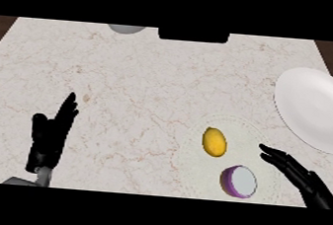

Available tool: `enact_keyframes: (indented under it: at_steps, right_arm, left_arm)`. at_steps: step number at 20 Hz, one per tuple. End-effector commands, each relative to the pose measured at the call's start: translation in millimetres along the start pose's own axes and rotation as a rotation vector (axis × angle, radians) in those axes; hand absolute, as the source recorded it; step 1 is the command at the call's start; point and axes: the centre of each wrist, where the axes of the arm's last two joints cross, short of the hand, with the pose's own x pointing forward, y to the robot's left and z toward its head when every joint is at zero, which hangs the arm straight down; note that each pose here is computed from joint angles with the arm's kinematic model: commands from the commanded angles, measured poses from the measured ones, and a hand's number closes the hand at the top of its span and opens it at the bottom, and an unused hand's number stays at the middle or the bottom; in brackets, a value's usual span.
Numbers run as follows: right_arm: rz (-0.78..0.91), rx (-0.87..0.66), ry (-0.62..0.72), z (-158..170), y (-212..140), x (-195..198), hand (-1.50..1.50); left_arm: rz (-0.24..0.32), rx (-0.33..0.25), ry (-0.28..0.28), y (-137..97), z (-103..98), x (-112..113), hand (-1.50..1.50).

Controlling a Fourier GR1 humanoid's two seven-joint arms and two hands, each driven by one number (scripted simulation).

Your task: Pick the can from the placemat and place it in the plate

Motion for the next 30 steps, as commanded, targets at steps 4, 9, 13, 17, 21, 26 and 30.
enact_keyframes:
  at_steps: [4,9,13,17,21,26,30]
  right_arm:
    - [0.288,0.141,0.110,-15.8,-22.7,50.6,-1.50]
    - [0.382,0.351,0.264,-27.8,-23.9,54.5,-1.50]
    - [0.392,0.446,0.329,-42.6,-10.7,72.0,-1.50]
    - [0.382,0.495,0.357,-50.6,-0.2,50.9,-1.50]
    - [0.369,0.490,0.379,-71.6,7.9,64.6,-1.50]
    - [0.385,0.523,0.382,-66.2,4.3,60.3,-1.50]
    - [0.387,0.533,0.374,-60.5,27.2,53.5,-1.50]
  left_arm:
    - [-0.010,-0.022,0.003,-10.0,-5.3,-4.7,0.00]
    - [-0.005,-0.019,-0.011,-2.6,-8.9,-5.1,0.00]
    - [0.000,-0.024,-0.006,-0.2,-18.4,5.9,0.00]
    - [0.000,-0.013,-0.026,-9.7,-20.6,12.5,0.00]
    - [-0.008,-0.026,-0.006,-0.9,-11.0,-9.7,0.00]
    - [-0.008,-0.016,-0.012,10.7,-10.0,7.9,0.00]
    - [0.004,-0.035,-0.006,-8.5,-11.5,9.2,0.00]
